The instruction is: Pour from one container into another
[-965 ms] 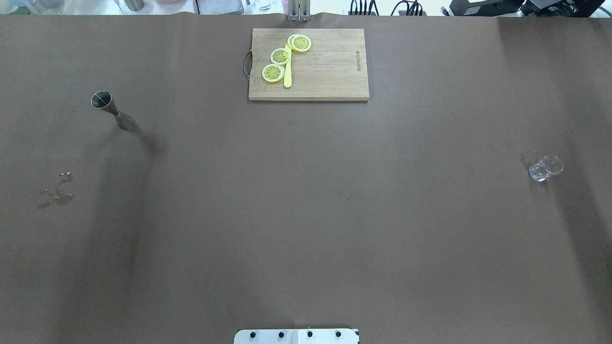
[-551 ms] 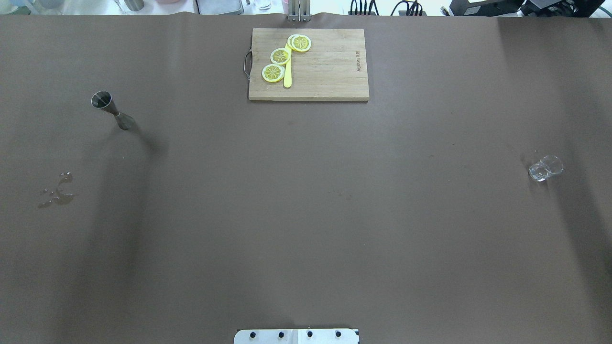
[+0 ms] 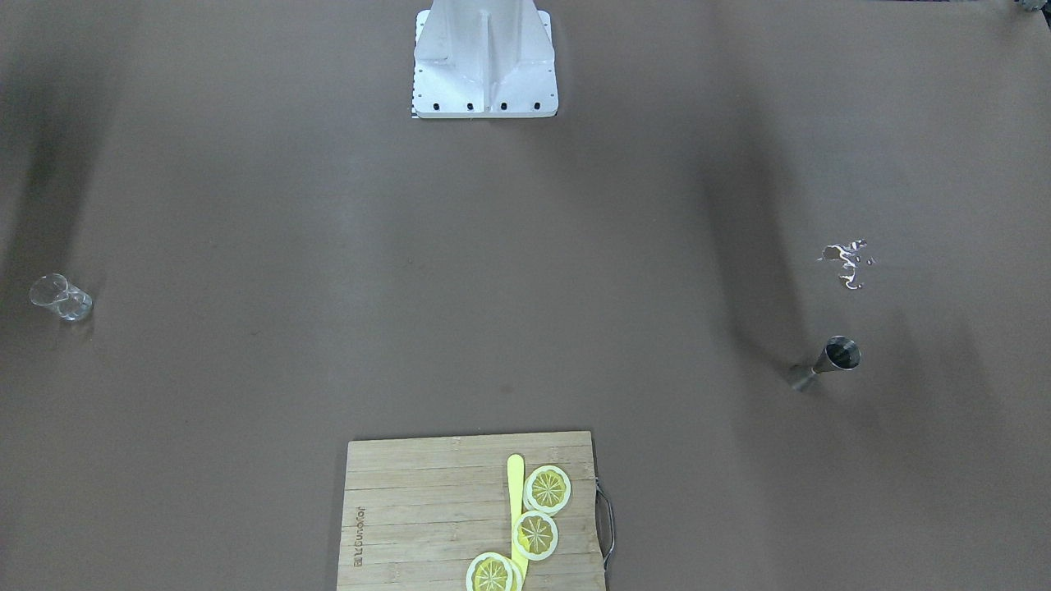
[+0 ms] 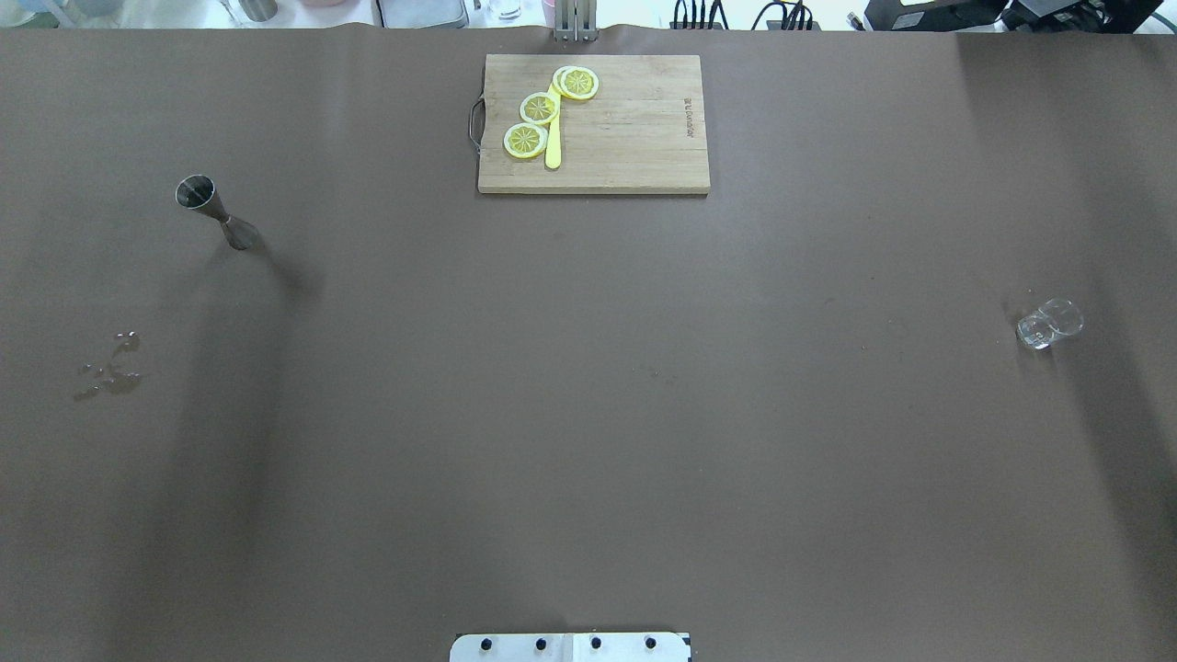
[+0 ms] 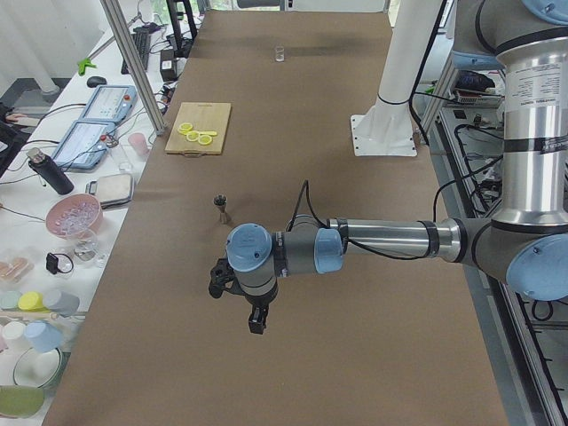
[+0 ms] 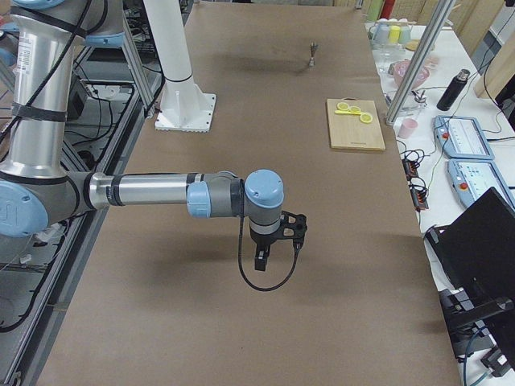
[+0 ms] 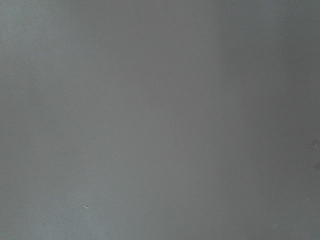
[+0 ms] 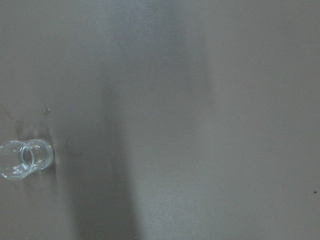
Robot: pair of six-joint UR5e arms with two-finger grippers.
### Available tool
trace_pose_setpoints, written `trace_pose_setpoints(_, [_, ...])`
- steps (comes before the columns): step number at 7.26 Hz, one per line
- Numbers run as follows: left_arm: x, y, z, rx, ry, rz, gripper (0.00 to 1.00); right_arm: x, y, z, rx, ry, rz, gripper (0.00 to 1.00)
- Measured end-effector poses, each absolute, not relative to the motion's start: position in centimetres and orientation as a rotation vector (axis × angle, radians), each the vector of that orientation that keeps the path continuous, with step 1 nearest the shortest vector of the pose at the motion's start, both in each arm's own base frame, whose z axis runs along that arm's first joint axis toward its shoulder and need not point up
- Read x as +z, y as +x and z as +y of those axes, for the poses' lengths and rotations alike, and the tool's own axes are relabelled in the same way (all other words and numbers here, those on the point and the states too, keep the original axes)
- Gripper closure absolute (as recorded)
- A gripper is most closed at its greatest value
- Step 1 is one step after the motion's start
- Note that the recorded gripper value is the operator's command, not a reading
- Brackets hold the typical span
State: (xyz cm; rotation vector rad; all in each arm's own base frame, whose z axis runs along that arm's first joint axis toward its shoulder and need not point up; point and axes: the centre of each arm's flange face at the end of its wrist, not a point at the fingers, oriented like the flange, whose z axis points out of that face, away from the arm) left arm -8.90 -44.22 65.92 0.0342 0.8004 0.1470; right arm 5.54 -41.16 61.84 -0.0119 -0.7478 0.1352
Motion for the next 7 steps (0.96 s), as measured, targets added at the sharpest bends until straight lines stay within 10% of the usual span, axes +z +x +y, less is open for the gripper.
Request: trace_pose_setpoints(7, [65.35,-8.91,-44.43,0.151,0.049,0.799,0.02,62.16,5.02,-40.85,0.128,-0.030,-0.753,0.00])
